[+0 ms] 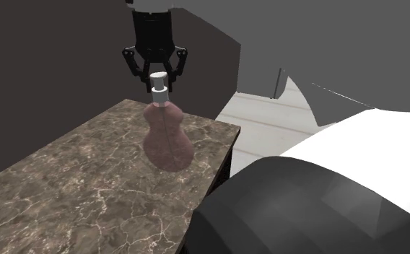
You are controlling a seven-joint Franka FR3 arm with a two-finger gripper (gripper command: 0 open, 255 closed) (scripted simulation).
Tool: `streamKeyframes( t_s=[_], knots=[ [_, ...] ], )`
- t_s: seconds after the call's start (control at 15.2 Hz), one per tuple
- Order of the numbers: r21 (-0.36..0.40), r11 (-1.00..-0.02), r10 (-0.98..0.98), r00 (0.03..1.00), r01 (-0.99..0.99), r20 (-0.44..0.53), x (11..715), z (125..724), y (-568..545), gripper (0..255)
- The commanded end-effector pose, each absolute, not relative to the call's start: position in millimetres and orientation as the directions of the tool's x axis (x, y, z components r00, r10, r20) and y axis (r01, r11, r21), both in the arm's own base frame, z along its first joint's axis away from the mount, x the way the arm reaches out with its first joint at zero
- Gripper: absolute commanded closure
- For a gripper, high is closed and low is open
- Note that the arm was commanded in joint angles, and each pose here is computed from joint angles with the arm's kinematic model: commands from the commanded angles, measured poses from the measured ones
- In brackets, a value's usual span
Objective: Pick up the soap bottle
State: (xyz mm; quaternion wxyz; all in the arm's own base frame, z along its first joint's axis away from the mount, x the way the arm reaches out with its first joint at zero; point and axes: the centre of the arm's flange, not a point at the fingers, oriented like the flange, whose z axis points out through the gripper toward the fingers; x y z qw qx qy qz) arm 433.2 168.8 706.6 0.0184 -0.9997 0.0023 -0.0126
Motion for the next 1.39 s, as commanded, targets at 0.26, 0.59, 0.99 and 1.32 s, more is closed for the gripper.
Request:
streamKeyframes(
  t_s=[0.26, 0.59, 0.99, 1.32],
  knots=[
    [-0.036, -0.999, -0.005, 1.000, -0.004, 0.023, 433.5, 711.9, 168.9, 255],
    [-0.036, -0.999, -0.005, 1.000, -0.004, 0.023, 433.6, 738.3, 168.9, 255],
    [-0.036, -0.999, -0.005, 1.000, -0.004, 0.023, 433.6, 770.0, 168.9, 255],
    [-0.036, -0.999, -0.005, 1.000, -0.004, 0.023, 433.6, 786.6, 168.9, 255]
  ],
)
